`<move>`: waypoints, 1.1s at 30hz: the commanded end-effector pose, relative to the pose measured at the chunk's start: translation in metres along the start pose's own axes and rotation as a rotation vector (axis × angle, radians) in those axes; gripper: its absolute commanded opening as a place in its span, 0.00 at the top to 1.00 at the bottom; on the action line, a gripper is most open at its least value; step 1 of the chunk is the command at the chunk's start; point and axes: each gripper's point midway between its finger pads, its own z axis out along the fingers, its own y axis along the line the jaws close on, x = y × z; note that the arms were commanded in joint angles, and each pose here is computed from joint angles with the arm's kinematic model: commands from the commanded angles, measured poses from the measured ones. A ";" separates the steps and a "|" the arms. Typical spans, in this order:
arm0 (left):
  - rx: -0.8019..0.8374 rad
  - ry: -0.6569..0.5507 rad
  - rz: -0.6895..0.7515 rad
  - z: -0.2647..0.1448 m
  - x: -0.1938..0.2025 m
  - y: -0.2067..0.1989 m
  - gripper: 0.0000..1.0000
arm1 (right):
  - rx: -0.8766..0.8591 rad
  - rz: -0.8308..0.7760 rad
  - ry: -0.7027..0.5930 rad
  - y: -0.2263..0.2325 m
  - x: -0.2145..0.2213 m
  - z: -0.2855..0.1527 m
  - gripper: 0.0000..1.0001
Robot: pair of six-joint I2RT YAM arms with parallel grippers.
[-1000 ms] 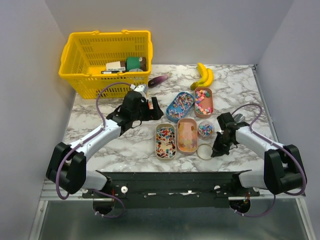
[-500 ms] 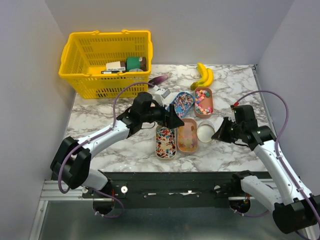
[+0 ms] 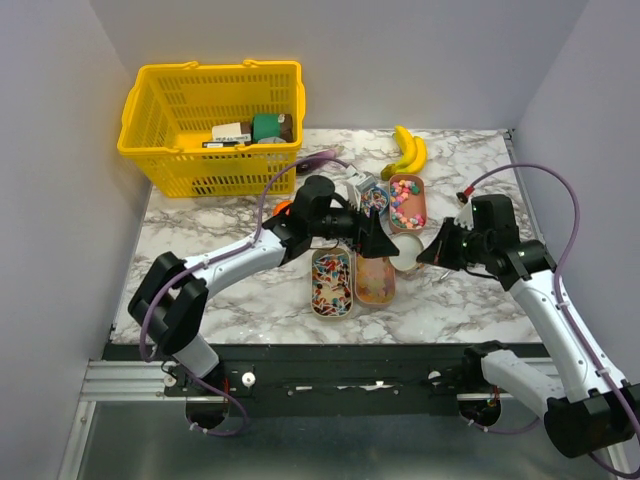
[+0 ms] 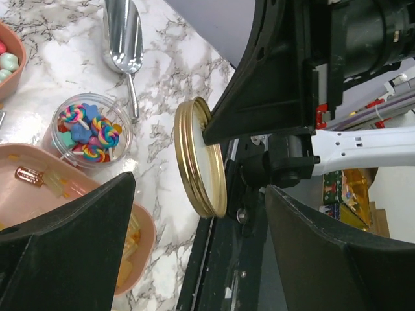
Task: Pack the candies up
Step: Pick up the bottle lid at the center of the board.
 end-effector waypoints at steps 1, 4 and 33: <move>0.034 0.065 0.041 0.015 0.003 -0.005 0.13 | -0.074 -0.053 -0.036 0.020 -0.018 -0.004 0.99; 0.017 0.098 0.040 0.025 0.006 0.001 0.25 | -0.093 -0.060 -0.046 0.025 -0.023 -0.004 0.99; -0.660 -0.134 0.618 -0.017 -0.074 0.033 0.74 | -0.051 0.454 0.040 0.074 -0.064 -0.029 0.39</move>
